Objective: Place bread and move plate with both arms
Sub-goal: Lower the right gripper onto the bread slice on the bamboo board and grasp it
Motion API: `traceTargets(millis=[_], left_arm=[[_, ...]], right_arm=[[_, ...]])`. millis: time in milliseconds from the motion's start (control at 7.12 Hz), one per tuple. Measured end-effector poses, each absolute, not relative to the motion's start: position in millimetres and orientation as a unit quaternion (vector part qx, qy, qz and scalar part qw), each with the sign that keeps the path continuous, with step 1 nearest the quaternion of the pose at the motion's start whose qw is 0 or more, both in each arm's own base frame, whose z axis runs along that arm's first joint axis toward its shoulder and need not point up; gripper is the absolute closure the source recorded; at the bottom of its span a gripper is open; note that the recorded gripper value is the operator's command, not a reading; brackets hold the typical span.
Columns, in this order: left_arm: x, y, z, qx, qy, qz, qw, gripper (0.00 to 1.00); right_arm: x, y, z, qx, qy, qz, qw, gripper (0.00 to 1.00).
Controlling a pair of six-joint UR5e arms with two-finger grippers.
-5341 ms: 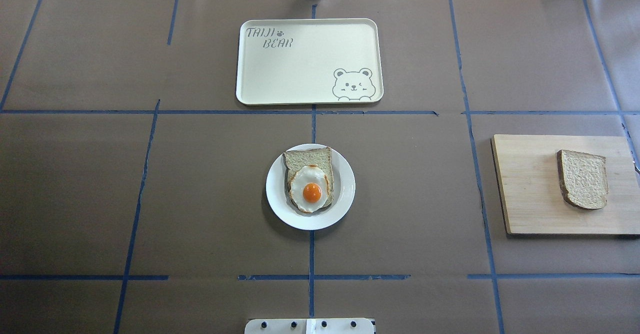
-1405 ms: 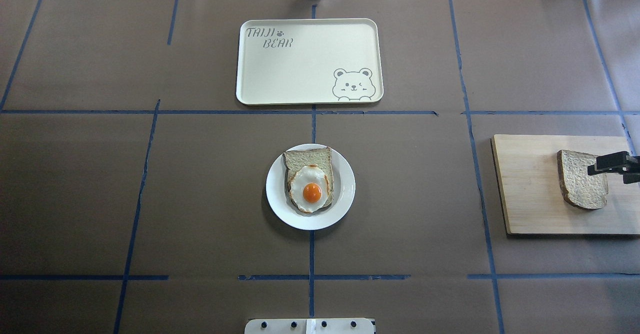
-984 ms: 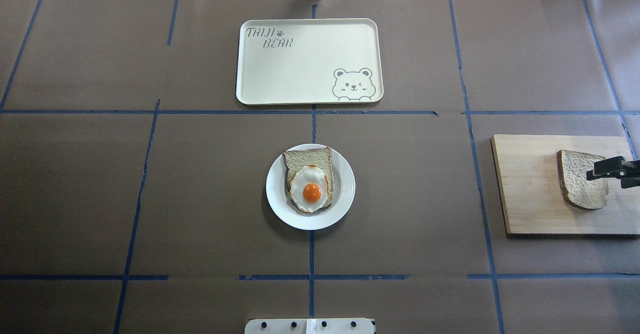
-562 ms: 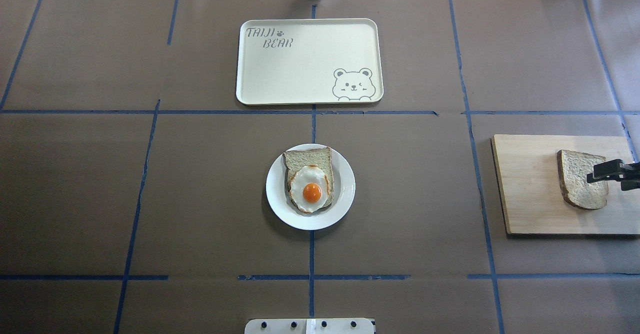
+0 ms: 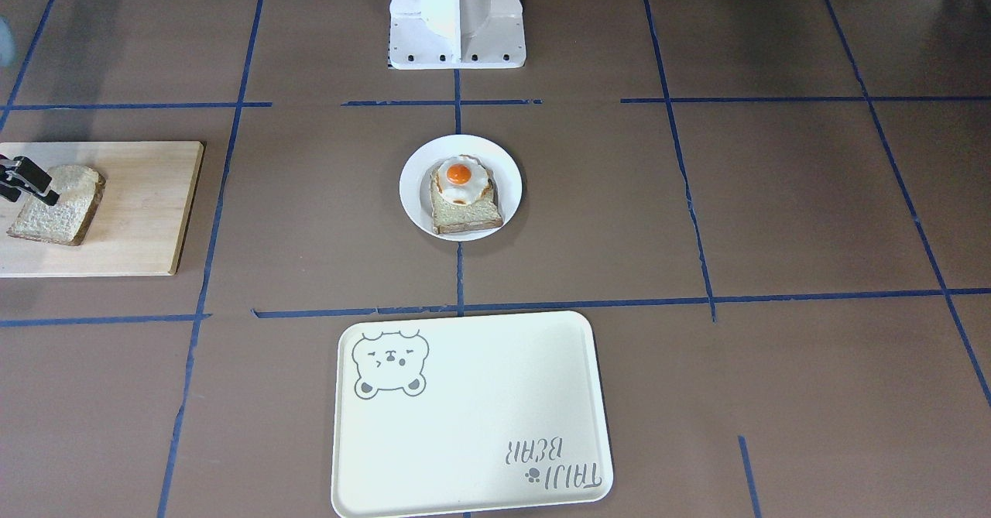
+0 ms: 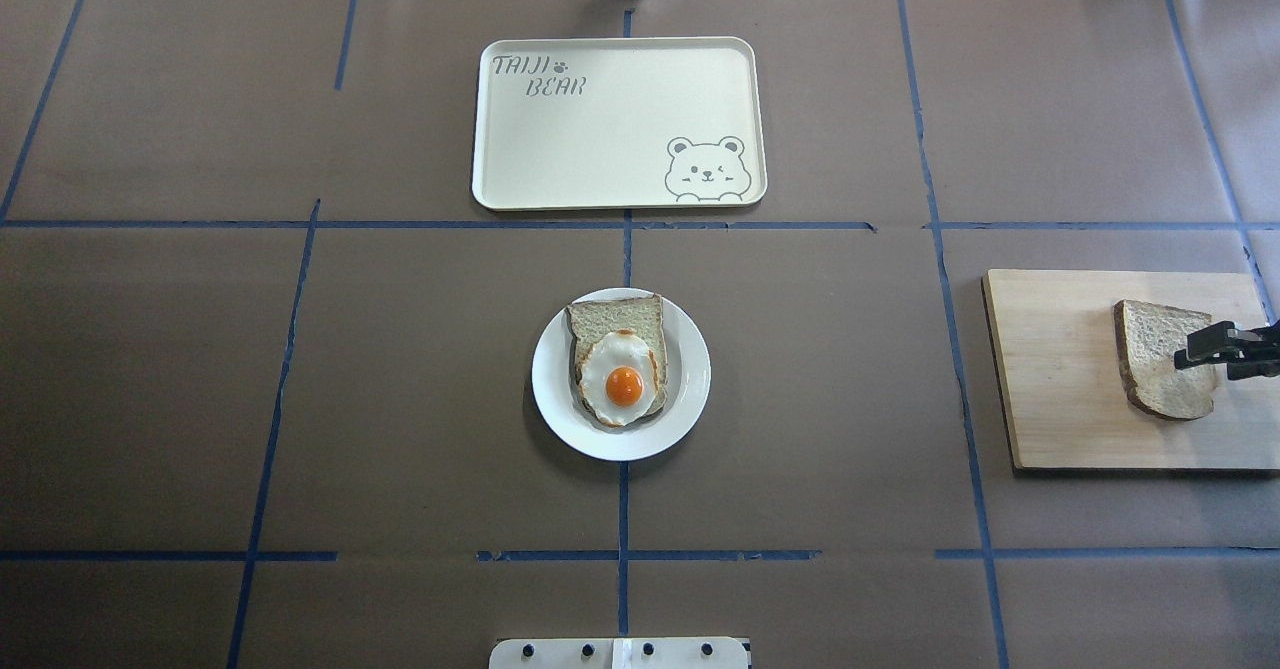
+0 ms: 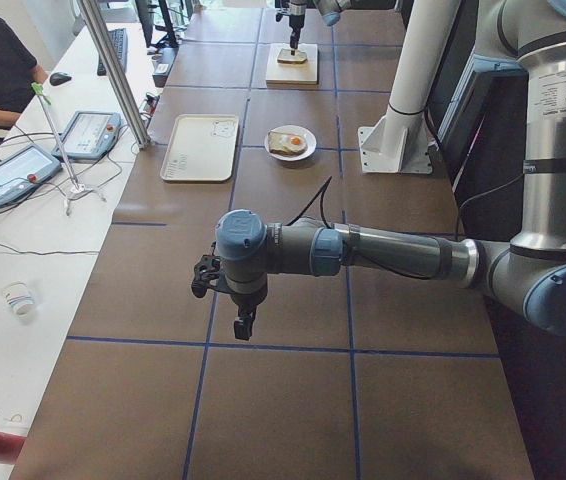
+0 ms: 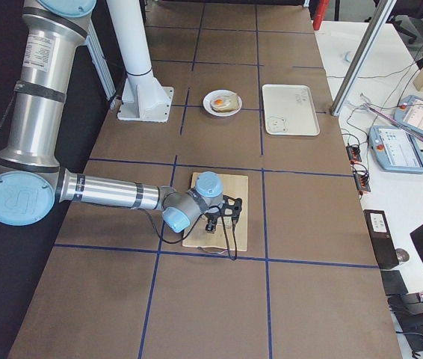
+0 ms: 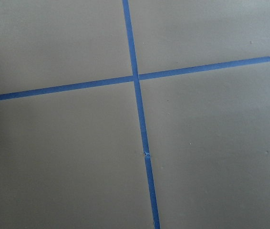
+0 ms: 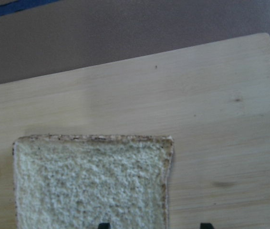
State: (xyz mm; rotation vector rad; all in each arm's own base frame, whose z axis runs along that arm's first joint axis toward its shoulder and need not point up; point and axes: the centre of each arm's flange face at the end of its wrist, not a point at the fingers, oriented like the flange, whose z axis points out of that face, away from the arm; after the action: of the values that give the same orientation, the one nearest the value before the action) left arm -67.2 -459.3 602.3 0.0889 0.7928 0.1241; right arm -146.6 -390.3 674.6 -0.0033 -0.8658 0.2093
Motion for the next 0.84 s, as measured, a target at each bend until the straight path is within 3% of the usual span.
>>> traceTargets(millis=[281,562,843], left_arm=[[-67.1,-460.5,601.2,0.044,0.385,0.061,0.92,0.0],[-67.2,-460.9,601.2,0.043,0.386,0.06,0.92,0.0],[-66.8,-461.0,601.1,0.042,0.386,0.06,0.919,0.0]], right_arm=[[-146.6,-390.1,675.0,-0.001,-0.418,0.101,0.903,0.78],[-146.6,-390.2,674.8,-0.001,-0.418,0.102,0.903,0.97],[-147.1,-390.3,671.7,-0.001,-0.421,0.1,0.902,1.0]])
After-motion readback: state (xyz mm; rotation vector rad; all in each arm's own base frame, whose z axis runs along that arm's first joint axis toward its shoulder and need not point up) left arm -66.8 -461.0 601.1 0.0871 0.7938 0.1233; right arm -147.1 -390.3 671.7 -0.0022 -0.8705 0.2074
